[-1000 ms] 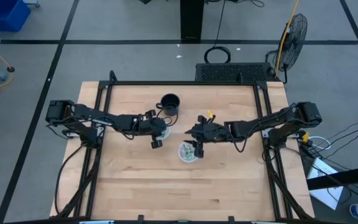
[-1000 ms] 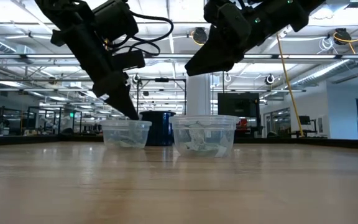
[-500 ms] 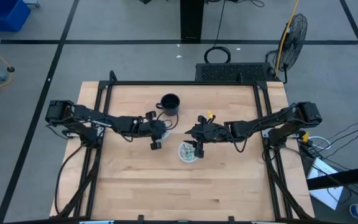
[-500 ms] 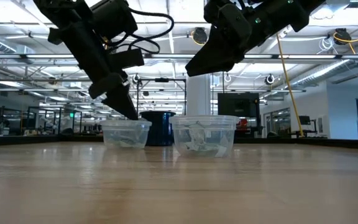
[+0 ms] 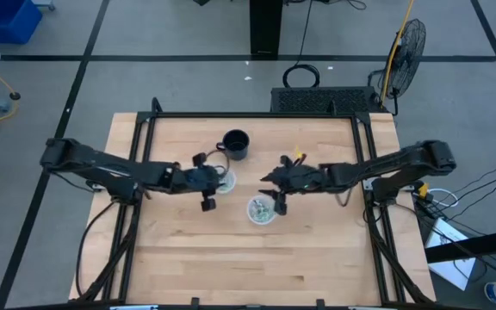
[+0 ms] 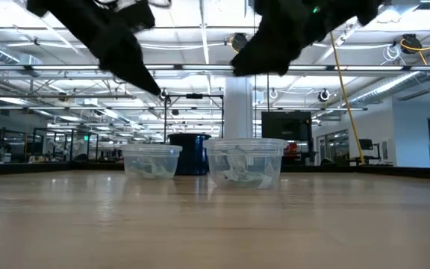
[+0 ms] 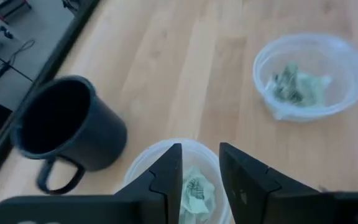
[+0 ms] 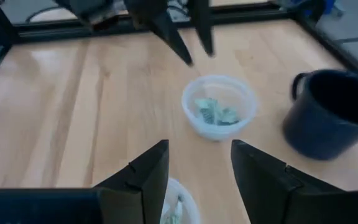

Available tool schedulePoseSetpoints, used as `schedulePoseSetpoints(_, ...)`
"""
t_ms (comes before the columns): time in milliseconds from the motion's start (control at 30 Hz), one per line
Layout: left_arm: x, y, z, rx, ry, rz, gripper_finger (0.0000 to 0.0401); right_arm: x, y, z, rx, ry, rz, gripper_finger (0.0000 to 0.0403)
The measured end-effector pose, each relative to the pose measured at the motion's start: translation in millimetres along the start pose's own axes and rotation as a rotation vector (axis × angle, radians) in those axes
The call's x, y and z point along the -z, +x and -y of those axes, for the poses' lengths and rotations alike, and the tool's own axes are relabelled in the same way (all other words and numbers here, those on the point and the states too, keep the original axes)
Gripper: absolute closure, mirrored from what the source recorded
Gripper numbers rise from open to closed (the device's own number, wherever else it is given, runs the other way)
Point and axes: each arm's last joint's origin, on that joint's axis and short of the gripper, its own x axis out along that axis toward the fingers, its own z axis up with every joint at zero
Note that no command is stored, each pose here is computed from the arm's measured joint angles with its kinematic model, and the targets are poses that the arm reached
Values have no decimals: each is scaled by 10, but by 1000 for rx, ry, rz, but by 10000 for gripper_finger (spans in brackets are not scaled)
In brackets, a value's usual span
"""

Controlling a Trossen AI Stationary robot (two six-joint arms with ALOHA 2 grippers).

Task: Pick and place Stevia / Truvia into bins
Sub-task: Return to Home Position

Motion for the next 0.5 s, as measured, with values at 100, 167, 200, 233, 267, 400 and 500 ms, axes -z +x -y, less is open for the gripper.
schedulePoseSetpoints(100,-23,-305,-85,18,-56,39,298,-92,-329,54,2,-10,-13,236)
schedulePoseSetpoints(167,-15,-539,-152,37,-96,70,299,-133,-600,85,-2,14,-26,237)
schedulePoseSetpoints(200,5,-654,-186,45,-115,79,299,-129,-735,104,-2,33,-44,237)
schedulePoseSetpoints(233,35,-768,-225,51,-133,83,298,-134,-858,117,-5,52,-45,238)
schedulePoseSetpoints(267,70,-878,-264,56,-141,89,298,-140,-984,126,-13,68,-41,238)
schedulePoseSetpoints(400,195,-1212,-393,40,-133,135,298,-30,-1332,133,-67,46,13,236)
schedulePoseSetpoints(500,257,-1379,-463,37,-131,184,298,183,-1488,154,-108,14,55,237)
